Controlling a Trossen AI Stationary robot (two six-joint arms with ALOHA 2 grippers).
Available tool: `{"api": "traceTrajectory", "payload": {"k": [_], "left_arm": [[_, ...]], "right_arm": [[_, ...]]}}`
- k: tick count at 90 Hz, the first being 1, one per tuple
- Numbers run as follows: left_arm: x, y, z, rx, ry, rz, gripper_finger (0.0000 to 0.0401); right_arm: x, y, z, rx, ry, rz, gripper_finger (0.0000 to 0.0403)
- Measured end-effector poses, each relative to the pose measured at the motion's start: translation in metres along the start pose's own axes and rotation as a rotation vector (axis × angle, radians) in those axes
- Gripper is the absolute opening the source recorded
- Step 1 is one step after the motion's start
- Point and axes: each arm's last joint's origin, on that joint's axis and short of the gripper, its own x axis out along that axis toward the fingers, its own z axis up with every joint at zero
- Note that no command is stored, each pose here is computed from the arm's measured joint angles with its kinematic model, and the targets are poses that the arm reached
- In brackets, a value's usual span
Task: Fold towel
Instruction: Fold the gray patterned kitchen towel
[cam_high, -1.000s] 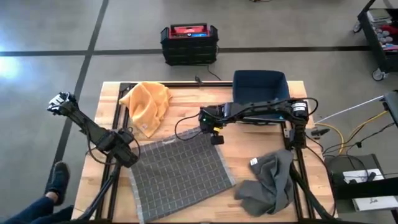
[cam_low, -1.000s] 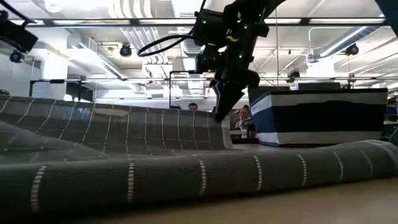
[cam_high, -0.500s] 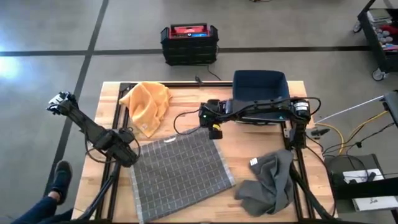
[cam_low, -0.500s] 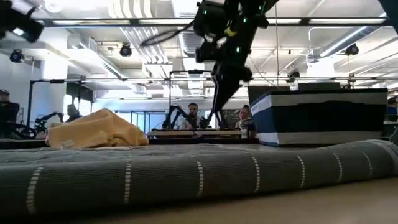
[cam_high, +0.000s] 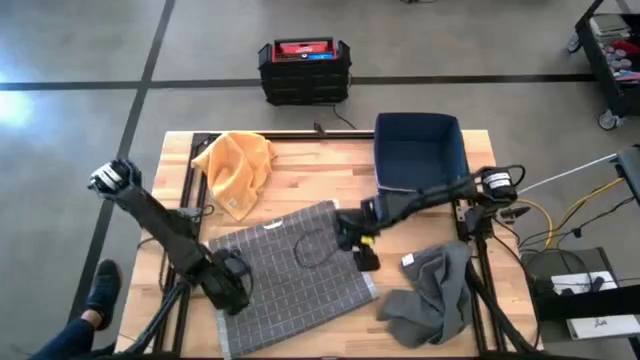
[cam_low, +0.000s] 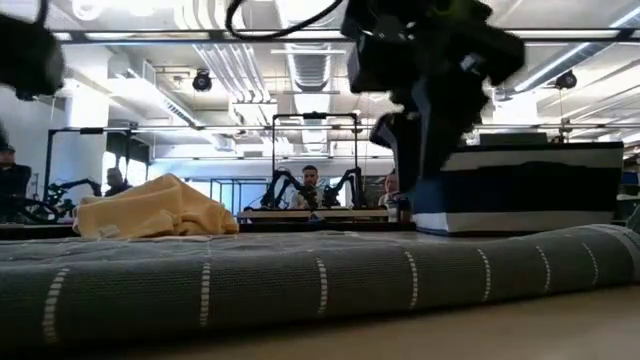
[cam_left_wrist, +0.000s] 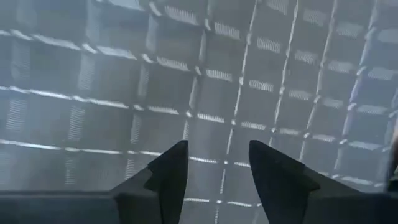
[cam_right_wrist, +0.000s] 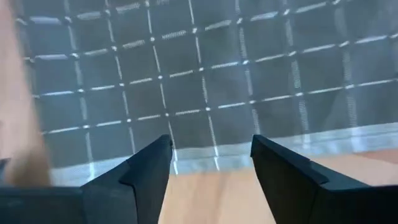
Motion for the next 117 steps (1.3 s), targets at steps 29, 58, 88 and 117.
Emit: {"api": "traceTrajectory", "payload": {"k": [29, 58, 88, 117], "left_arm": [[0.032, -0.002, -0.013, 0.112, 0.069, 0.119, 0.0106], [0.015, 0.006, -0.01, 0.317, 0.045, 0.125, 0.009], [-0.037, -0.021, -0.003, 0.151, 0.021, -0.161, 0.0112], [-0.066, -0.034, 0.021, 0.214, -0.373, -0.228, 0.0157]], "right_arm": [[0.04, 0.03, -0.031, 0.072, 0.033, -0.115, 0.0173], [0.046, 0.078, -0.041, 0.116, 0.047, -0.075, 0.0149], [-0.003, 0.097, -0.006, 0.083, 0.093, -0.038, 0.0152], [-0.028, 0.105, 0.036, -0.147, -0.21, -0.176, 0.0163]]}}
